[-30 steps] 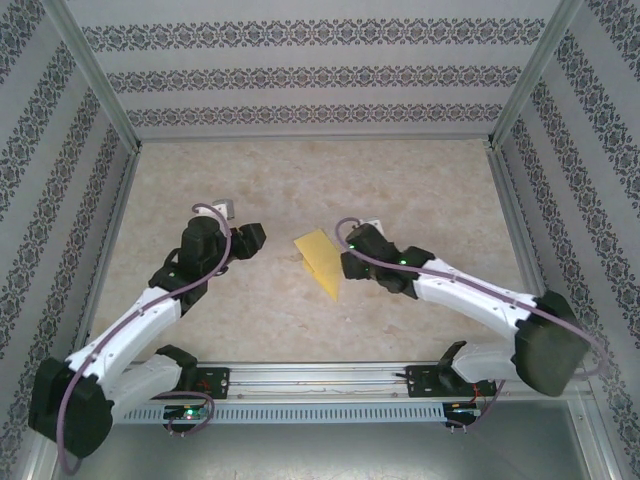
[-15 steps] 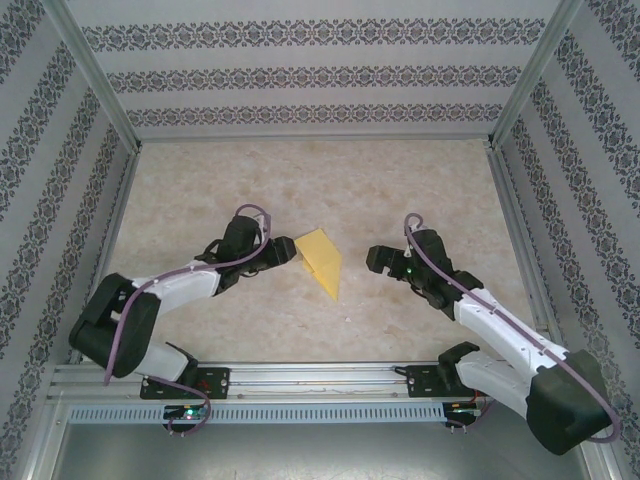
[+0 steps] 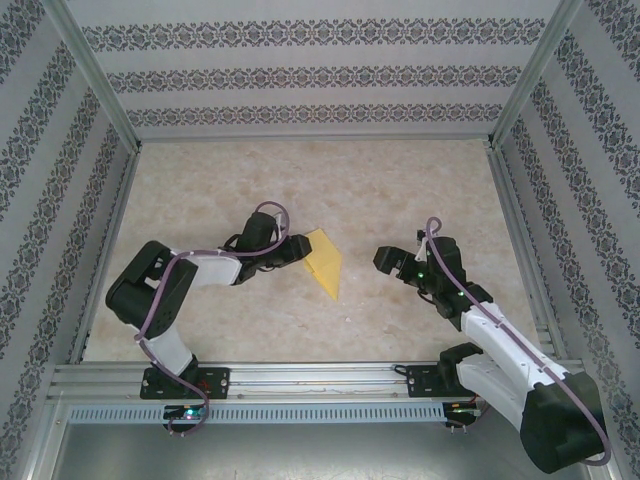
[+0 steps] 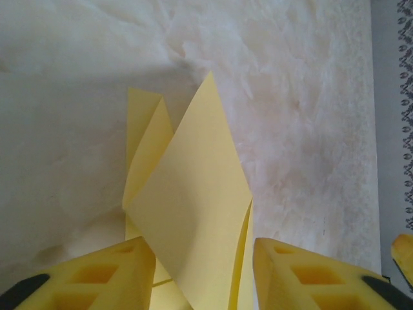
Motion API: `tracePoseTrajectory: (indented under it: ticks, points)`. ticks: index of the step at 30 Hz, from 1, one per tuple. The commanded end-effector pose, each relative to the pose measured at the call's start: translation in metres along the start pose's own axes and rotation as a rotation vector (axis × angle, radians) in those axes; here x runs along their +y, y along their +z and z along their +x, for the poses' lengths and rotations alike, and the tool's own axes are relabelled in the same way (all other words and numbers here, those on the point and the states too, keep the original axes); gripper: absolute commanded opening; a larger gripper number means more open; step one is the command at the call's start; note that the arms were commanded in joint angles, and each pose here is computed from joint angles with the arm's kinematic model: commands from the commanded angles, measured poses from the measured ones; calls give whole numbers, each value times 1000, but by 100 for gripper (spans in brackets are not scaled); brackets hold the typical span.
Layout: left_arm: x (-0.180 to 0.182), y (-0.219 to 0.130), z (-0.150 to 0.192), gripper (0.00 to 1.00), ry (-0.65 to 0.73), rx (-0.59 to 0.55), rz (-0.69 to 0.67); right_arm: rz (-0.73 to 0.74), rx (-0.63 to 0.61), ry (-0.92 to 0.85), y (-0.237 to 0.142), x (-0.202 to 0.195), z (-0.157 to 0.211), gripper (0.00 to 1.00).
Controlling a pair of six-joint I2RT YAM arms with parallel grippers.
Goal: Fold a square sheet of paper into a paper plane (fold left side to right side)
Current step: Pick up the paper from the center of the table, then place a square sheet of paper at the center of the table.
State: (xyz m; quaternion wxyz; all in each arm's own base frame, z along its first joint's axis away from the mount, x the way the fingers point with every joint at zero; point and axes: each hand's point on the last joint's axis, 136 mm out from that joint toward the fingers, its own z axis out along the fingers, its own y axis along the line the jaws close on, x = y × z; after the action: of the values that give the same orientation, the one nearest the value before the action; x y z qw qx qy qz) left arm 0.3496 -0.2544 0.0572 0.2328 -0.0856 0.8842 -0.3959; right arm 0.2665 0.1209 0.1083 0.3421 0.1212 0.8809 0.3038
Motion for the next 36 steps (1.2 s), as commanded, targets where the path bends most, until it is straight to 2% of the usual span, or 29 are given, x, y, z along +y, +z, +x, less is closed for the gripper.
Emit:
tracePoseTrajectory:
  ticks: [1,8,13,20,24,29,36]
  points:
    - [-24,7,-9,37,14,-16,85,-77,-7,7,-3,9,0,98]
    - [-21,8,-8,11,32,-16,83,-186,-12,-23,-7,29,-5,89]
    - [-29,-6,-10,1,82,-27,125,-271,23,-53,-6,43,-1,86]
    - [-54,-48,-12,0,187,-20,289,-458,126,-138,-2,78,9,88]
    - [-70,-72,-3,0,288,15,365,-531,130,-207,2,93,13,92]
    - [-95,-101,9,0,416,43,460,-613,150,-274,12,108,18,92]
    - [-115,-120,13,0,448,54,533,-763,175,-330,17,133,23,88]
